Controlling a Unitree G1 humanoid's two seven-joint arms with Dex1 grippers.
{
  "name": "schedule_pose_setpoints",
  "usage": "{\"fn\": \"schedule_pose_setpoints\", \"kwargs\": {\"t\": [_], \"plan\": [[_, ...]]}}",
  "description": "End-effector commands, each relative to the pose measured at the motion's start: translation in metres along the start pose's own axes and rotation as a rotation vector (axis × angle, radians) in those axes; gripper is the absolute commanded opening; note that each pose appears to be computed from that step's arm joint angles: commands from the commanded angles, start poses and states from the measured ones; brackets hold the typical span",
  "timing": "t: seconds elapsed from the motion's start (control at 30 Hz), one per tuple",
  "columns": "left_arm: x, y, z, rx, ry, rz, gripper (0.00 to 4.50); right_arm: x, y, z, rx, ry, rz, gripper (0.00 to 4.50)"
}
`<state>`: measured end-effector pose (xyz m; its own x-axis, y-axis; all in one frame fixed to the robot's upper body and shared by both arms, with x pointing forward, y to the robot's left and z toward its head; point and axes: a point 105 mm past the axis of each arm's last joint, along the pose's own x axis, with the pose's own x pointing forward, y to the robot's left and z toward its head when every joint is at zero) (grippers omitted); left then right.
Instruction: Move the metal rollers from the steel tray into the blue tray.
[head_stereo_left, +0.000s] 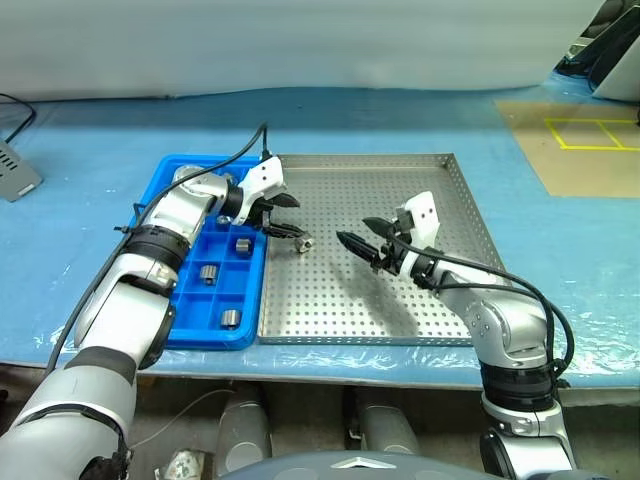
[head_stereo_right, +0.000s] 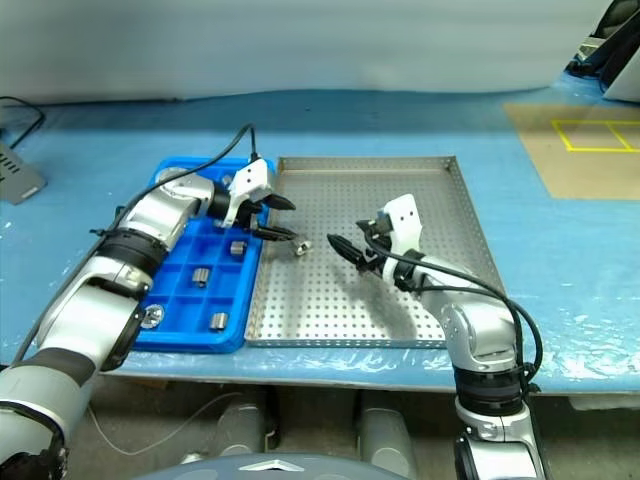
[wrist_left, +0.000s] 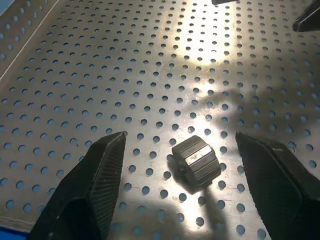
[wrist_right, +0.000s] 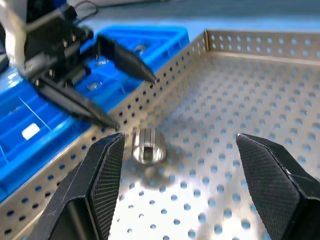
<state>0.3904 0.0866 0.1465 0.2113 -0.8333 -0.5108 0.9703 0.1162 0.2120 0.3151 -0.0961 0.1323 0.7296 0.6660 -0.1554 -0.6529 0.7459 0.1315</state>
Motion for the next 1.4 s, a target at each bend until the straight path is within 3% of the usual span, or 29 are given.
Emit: {"fn": "schedule_pose_setpoints", "kwargs": {"t": [0.03,0.27,0.5,0.67,1.1,1.27,1.33,1.4], "plan": [[0.01,-0.004,0.003,0.051,0.034,-0.076,3.71,-0.01,0.002,0.003,-0.091,-0.013,-0.002,3.71],[0.021,-0.018,-0.005,0.099,0.081,-0.187,3.71,-0.018,-0.001,-0.007,-0.096,0.006,-0.046,3.71],[0.035,-0.003,-0.017,0.093,0.235,-0.061,3.71,-0.017,0.007,-0.002,-0.083,-0.016,-0.051,3.71],[0.047,-0.001,-0.015,0.115,0.257,-0.022,3.71,-0.014,0.01,0.002,-0.107,-0.01,-0.054,3.71],[0.032,-0.004,-0.033,0.204,0.37,-0.088,3.71,-0.003,0.021,0.013,-0.107,-0.022,-0.069,3.71],[0.032,-0.002,-0.032,0.214,0.376,-0.069,2.5,0.0,0.026,0.018,-0.108,-0.024,-0.072,3.75],[0.034,-0.003,-0.033,0.227,0.377,-0.077,2.5,0.001,0.027,0.02,-0.112,-0.023,-0.074,3.75],[0.036,-0.005,-0.031,0.218,0.358,-0.088,2.14,0.002,0.028,0.022,-0.114,-0.022,-0.076,3.75]]}}
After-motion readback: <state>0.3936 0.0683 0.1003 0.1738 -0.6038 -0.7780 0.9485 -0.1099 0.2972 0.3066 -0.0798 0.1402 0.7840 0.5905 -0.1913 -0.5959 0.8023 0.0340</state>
